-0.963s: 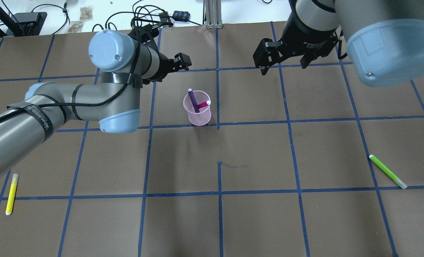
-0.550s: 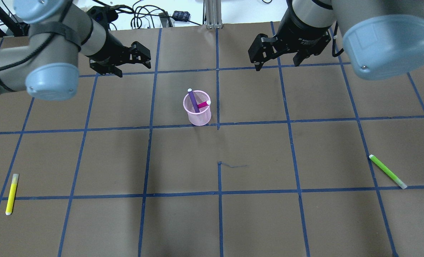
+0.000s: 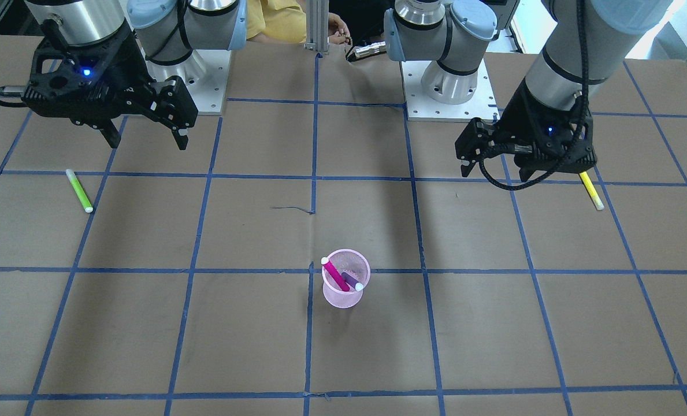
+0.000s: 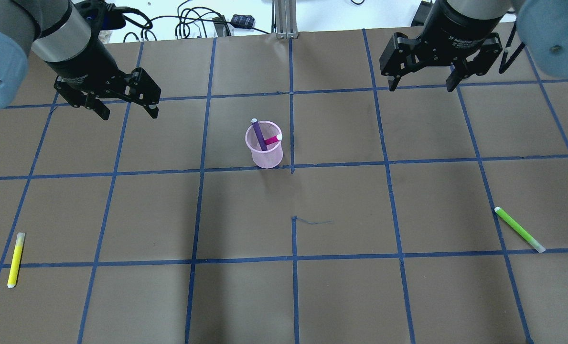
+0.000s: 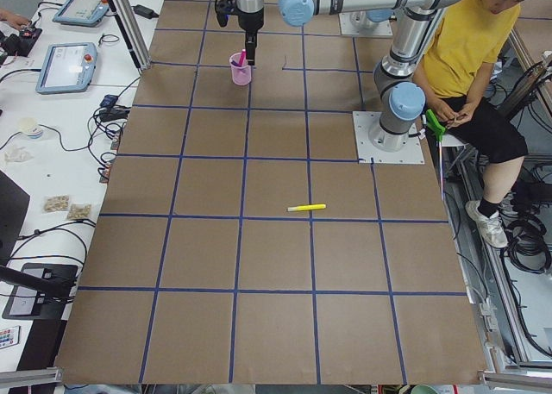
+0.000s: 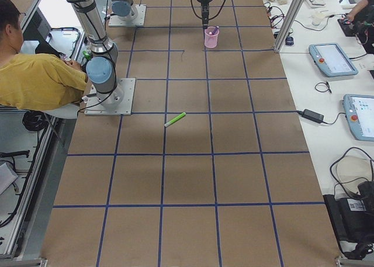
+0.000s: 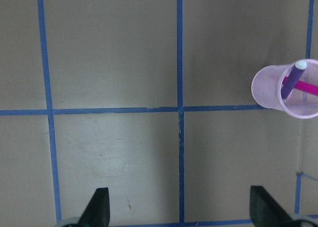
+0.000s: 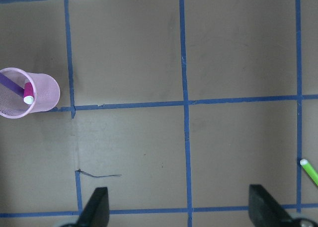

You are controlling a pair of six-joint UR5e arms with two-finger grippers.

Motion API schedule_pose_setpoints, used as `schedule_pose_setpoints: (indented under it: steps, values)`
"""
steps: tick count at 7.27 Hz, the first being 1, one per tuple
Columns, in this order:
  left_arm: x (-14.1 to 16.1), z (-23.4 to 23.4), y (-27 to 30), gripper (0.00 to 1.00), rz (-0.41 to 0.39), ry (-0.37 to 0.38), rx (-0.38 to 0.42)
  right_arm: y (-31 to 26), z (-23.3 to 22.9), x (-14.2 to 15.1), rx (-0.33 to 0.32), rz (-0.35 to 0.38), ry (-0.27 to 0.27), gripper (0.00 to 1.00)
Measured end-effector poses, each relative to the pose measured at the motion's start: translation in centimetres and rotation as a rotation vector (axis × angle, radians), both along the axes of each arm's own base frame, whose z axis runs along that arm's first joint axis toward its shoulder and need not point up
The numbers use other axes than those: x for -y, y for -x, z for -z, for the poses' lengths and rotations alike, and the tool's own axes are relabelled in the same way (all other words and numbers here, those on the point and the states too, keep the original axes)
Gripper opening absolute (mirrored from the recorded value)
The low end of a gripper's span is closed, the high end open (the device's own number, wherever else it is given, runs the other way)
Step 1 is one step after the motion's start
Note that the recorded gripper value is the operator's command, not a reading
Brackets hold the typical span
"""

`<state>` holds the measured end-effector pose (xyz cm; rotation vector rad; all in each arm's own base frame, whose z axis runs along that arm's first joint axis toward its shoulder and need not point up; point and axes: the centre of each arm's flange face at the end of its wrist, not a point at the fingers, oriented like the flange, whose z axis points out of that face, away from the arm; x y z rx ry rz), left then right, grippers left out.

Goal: Insert purple and pink pens into pink cup

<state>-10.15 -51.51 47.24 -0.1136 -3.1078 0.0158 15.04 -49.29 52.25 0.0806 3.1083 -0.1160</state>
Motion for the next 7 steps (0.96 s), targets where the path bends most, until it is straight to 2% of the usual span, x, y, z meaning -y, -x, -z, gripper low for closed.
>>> schedule_pose_setpoints:
  steps: [2, 7]
  values:
    - [-0.6, -1.1, 1.9, 1.0, 0.049, 0.015, 0.022, 0.1, -0.3, -0.7, -0.026, 0.008, -0.011, 1.0]
    - [-2.8, -4.5, 2.5, 1.0, 0.085, 0.032, 0.036, 0.0, -0.6, -0.7, -0.03, -0.009, 0.001, 1.0]
